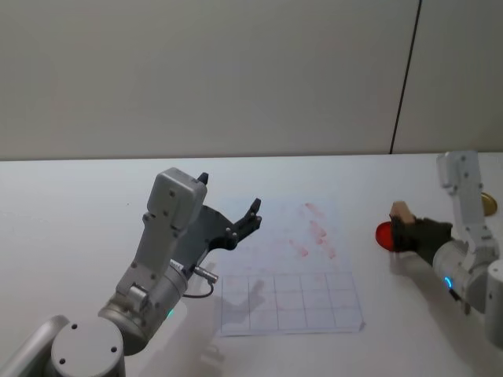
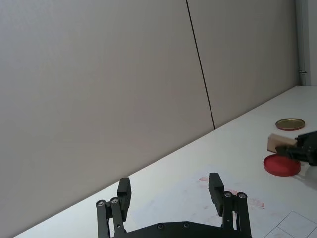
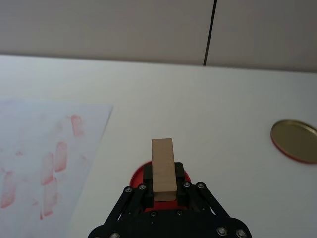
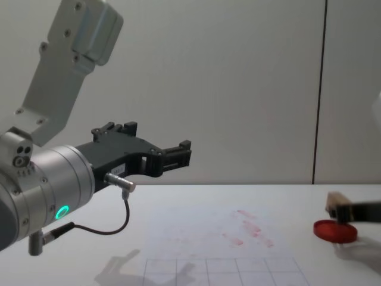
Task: Use the one hand to pick up the stamp and affix it onto the A4 paper.
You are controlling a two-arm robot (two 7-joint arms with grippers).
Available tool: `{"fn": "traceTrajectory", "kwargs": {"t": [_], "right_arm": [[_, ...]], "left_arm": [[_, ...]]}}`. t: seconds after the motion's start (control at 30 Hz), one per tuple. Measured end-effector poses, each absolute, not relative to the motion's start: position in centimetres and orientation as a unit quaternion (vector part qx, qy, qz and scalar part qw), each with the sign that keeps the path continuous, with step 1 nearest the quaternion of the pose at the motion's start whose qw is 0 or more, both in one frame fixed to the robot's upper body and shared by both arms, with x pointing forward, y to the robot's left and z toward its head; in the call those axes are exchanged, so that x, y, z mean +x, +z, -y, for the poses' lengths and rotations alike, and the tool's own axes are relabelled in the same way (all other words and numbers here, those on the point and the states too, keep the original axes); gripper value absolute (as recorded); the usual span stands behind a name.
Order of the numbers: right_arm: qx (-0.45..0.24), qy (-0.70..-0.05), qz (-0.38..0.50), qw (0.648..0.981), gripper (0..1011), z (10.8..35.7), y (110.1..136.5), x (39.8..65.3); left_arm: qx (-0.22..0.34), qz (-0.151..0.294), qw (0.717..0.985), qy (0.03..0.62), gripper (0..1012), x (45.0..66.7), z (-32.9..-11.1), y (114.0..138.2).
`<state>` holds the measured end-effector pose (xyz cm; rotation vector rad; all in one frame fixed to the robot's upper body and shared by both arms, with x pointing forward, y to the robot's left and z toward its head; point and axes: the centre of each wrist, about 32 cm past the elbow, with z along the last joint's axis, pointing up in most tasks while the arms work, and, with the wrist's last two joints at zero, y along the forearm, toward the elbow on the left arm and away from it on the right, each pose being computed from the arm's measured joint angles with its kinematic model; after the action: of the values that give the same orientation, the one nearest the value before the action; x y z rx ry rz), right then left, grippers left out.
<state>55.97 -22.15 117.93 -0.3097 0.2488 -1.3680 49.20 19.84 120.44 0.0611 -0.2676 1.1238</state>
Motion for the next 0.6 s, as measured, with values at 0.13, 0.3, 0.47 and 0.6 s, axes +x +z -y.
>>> {"fn": "traceTrajectory", "kwargs": {"t": [0.13, 0.3, 0.47, 0.6], "right_arm": [[-0.117, -0.627, -0.092, 0.765, 224, 21.8, 119.7, 55.7], [-0.093, -0.622, -0.071, 0.774, 224, 21.1, 121.8, 55.3], [-0.080, -0.610, -0.061, 0.786, 225, 19.9, 123.5, 54.8], [-0.079, -0.599, -0.063, 0.795, 225, 19.0, 124.2, 54.6]], "left_arm": [[0.029, 0.126, 0.837, 0.531, 993, 49.2, -19.8, 120.4], [0.029, 0.126, 0.837, 0.531, 993, 49.2, -19.8, 120.4], [0.029, 0.126, 0.837, 0.531, 993, 49.2, -19.8, 120.4], [0.029, 0.126, 0.837, 0.531, 993, 49.2, -19.8, 120.4]]}}
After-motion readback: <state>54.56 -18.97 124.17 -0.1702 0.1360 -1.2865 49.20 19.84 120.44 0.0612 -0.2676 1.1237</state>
